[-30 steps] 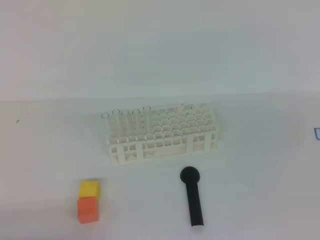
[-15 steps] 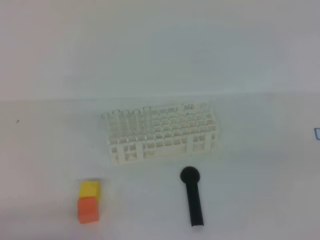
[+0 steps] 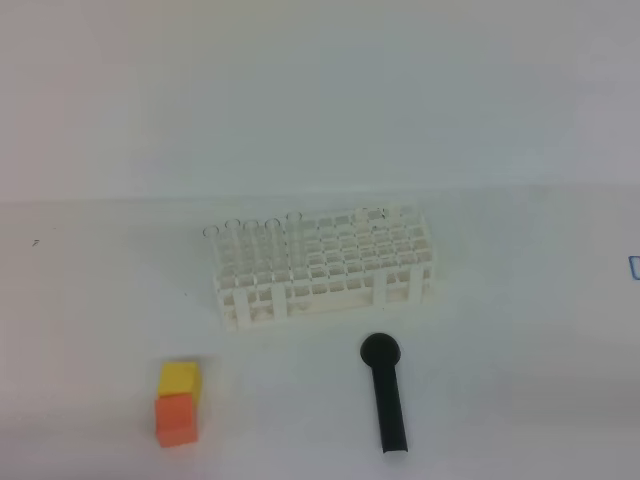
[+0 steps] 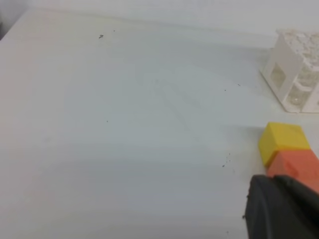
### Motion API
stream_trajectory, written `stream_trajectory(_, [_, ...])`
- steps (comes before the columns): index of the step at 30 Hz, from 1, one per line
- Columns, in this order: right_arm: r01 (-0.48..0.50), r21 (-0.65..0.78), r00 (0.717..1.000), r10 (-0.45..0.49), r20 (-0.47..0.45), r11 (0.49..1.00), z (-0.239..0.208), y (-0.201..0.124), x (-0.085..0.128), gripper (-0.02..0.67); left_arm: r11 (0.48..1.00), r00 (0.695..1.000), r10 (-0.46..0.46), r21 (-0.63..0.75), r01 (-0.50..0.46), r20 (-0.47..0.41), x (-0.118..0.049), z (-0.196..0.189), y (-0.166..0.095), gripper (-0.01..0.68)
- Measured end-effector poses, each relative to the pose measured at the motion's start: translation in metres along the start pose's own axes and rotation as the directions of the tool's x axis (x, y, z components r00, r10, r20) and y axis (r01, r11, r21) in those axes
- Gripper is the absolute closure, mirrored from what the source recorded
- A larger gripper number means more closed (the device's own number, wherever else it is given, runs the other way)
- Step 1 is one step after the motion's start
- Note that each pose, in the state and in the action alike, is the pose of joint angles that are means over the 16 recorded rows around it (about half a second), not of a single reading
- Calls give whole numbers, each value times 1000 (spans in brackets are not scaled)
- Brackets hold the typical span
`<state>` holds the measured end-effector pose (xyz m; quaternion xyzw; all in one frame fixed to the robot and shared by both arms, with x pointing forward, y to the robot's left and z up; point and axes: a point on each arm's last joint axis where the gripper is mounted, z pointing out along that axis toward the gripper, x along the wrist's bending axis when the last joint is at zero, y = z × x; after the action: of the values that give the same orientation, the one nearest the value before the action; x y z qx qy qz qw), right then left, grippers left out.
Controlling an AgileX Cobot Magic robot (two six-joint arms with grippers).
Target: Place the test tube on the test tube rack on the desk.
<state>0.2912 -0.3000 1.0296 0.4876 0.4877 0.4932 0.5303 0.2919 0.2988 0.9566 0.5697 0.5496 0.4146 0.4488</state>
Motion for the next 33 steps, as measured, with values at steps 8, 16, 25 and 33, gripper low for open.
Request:
stream_trajectory(8, [-3,144,1000,1,12,990,0,-56,0,650,1000,1000,0,1,0,0,0,0,0,674])
stream_trajectory(16, [-4,295,1000,1,11,956,-3,-78,1,650,1000,1000,0,1,0,0,0,0,0,674])
stream_trajectory(25, [-5,323,1000,1,10,946,-3,-80,1,650,1000,1000,0,1,0,0,0,0,0,674])
stream_trajectory(33, [0,324,1000,-3,9,946,-3,-80,1,650,1000,1000,0,1,0,0,0,0,0,674])
